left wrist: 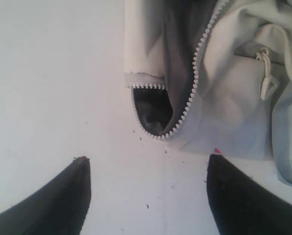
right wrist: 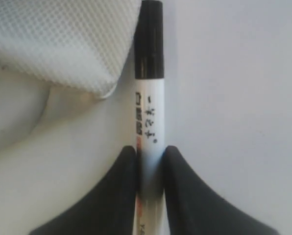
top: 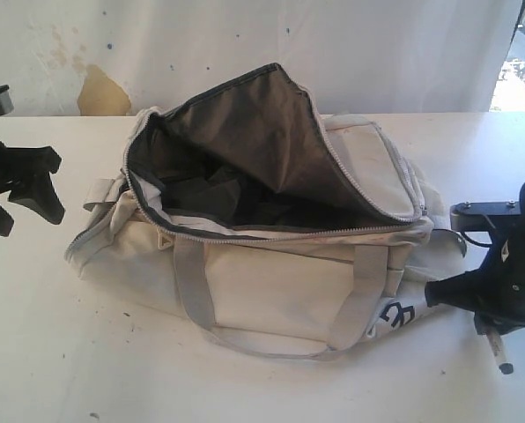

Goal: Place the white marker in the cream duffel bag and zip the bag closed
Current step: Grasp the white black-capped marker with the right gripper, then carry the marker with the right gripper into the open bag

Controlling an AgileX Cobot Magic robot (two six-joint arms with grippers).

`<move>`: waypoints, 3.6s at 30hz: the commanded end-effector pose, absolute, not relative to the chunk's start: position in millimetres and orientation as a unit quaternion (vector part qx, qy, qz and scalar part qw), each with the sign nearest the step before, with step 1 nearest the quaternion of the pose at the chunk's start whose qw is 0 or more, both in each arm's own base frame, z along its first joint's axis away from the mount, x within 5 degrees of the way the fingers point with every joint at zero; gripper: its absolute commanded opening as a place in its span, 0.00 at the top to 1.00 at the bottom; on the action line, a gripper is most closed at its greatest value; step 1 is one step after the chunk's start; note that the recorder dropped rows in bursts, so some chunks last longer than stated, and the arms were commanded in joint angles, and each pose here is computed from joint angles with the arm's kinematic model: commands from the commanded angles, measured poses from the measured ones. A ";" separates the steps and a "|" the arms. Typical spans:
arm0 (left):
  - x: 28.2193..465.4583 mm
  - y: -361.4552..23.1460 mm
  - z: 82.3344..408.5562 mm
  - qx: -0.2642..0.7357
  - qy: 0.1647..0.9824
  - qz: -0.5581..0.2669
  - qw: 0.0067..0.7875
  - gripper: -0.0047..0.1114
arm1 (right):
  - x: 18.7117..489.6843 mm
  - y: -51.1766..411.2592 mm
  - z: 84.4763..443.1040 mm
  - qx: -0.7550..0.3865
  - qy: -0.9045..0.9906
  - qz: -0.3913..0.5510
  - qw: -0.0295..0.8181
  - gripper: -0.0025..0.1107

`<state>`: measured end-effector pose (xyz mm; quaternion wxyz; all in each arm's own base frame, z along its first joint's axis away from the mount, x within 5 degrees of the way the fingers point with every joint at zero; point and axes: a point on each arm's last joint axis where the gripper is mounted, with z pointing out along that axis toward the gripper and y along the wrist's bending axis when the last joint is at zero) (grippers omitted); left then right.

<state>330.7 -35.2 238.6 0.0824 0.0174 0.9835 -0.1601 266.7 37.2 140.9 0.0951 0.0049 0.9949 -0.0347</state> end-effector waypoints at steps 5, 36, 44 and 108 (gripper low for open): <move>330.2 -36.9 243.5 0.021 0.983 -0.160 0.092 0.33 | 258.7 33.0 174.5 0.011 0.990 -0.036 0.136 0.98; 333.1 -36.4 243.9 0.018 0.981 -0.158 0.108 0.33 | 294.3 113.1 259.2 -0.197 0.923 0.161 0.290 0.98; 334.3 -36.2 244.1 0.017 0.981 -0.156 0.114 0.33 | 332.7 167.4 249.3 -0.247 0.911 0.180 0.276 0.98; 334.3 -37.0 244.4 0.015 0.980 -0.162 0.114 0.33 | 403.4 289.6 221.0 -0.436 0.798 0.113 0.400 0.61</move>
